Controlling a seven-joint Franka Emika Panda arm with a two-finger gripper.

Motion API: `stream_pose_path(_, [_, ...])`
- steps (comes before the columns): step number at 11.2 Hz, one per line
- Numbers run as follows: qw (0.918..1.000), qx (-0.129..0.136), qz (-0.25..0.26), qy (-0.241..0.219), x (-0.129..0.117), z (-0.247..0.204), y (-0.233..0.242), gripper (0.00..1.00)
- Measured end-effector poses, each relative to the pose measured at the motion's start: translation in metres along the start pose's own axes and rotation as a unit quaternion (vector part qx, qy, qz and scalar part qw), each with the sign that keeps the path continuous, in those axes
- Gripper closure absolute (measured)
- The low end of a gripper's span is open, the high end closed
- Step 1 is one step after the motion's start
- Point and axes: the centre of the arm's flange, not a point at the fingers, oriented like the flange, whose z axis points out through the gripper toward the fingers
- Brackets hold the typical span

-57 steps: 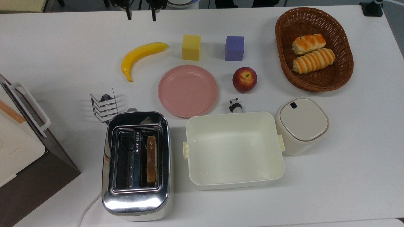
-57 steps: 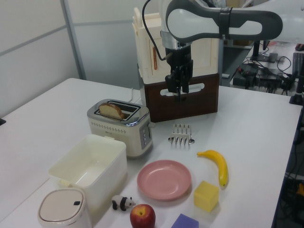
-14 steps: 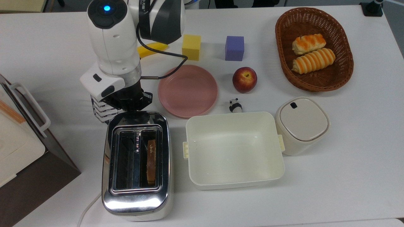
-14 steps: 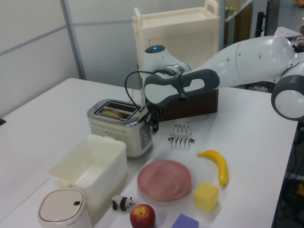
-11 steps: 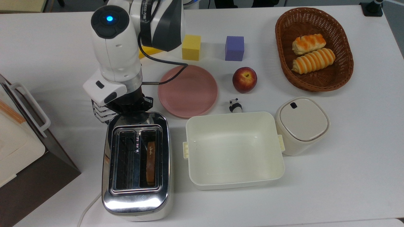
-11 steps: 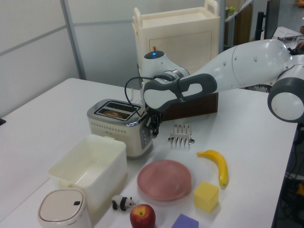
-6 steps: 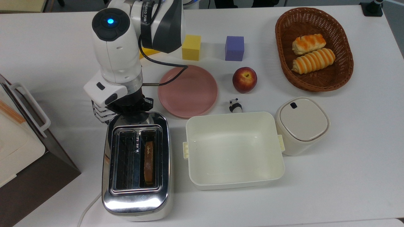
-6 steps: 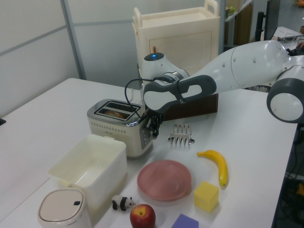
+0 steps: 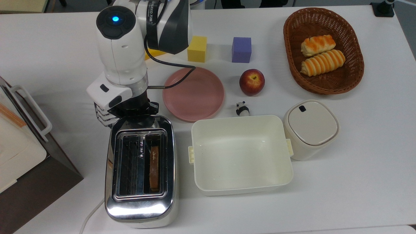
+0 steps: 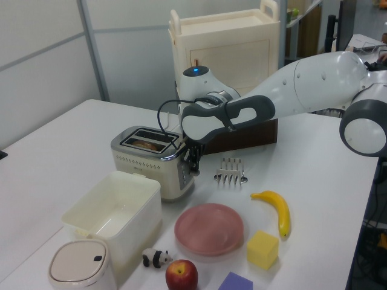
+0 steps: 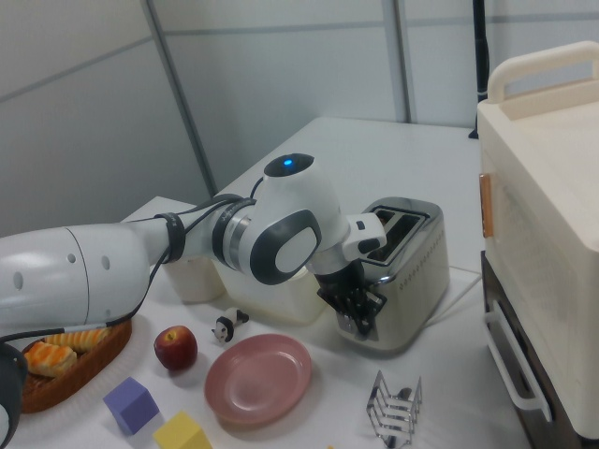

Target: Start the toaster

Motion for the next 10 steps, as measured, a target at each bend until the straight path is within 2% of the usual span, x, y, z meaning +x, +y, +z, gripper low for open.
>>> stream_pose_path(3, [1.0,0.0,0.0,0.004,0.001,-0.005,0.0,0.99])
stream_pose_path(10, [1.0,0.005,-0.001,-0.001,-0.004,-0.05,-0.002,0.99])
